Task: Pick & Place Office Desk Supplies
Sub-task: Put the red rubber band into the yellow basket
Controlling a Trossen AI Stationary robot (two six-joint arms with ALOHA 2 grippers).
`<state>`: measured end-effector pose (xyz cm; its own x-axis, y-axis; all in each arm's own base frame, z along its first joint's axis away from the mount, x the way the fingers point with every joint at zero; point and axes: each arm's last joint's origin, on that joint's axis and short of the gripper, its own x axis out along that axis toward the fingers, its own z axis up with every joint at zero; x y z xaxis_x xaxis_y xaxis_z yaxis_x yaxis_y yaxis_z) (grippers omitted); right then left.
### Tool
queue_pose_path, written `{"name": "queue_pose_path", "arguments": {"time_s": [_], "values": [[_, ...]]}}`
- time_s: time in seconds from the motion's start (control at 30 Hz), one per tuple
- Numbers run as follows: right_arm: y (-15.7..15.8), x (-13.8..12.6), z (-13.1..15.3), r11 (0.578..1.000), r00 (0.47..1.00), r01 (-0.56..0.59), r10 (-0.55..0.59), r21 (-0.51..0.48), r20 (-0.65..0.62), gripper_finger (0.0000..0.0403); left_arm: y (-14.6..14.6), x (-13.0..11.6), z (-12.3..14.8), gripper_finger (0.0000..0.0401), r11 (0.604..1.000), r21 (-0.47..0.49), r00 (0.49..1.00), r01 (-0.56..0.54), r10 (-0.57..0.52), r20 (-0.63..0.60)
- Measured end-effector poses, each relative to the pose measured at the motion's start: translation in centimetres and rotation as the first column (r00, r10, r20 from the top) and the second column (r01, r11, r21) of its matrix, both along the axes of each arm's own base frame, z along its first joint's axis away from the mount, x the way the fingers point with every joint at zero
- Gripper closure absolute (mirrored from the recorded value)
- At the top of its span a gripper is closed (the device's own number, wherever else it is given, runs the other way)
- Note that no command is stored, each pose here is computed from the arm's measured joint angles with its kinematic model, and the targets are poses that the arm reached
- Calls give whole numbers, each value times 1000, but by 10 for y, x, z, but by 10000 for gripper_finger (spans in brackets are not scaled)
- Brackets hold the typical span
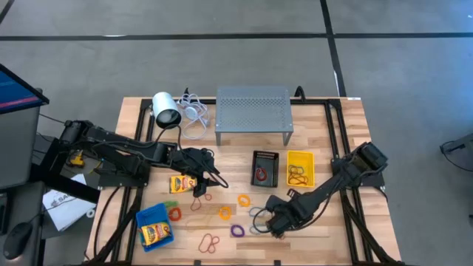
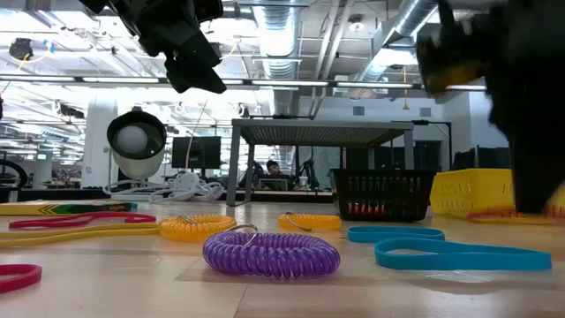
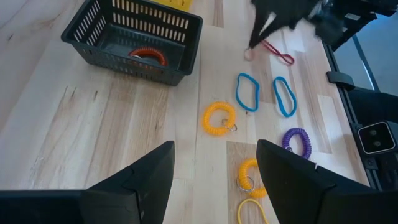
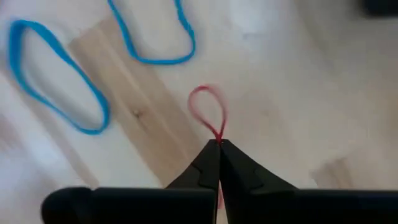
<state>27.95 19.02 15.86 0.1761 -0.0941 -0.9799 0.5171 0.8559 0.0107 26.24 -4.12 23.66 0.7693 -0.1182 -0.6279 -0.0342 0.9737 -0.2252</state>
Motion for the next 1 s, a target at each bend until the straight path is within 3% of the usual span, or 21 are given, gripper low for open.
{"name": "queue_pose_path", "arguments": {"time_s": [0.47, 0.73, 1.0], "values": [[-22, -25, 75, 1000, 981, 18, -13, -23, 192, 403, 0, 0, 0, 178, 1000, 0, 1000, 0, 0, 0], [-54, -54, 116, 995, 975, 64, -46, -79, 217, 403, 0, 0, 0, 178, 1000, 0, 1000, 0, 0, 0], [-87, -74, 137, 985, 981, 104, -79, -138, 177, 403, 0, 0, 0, 178, 1000, 0, 1000, 0, 0, 1]]}}
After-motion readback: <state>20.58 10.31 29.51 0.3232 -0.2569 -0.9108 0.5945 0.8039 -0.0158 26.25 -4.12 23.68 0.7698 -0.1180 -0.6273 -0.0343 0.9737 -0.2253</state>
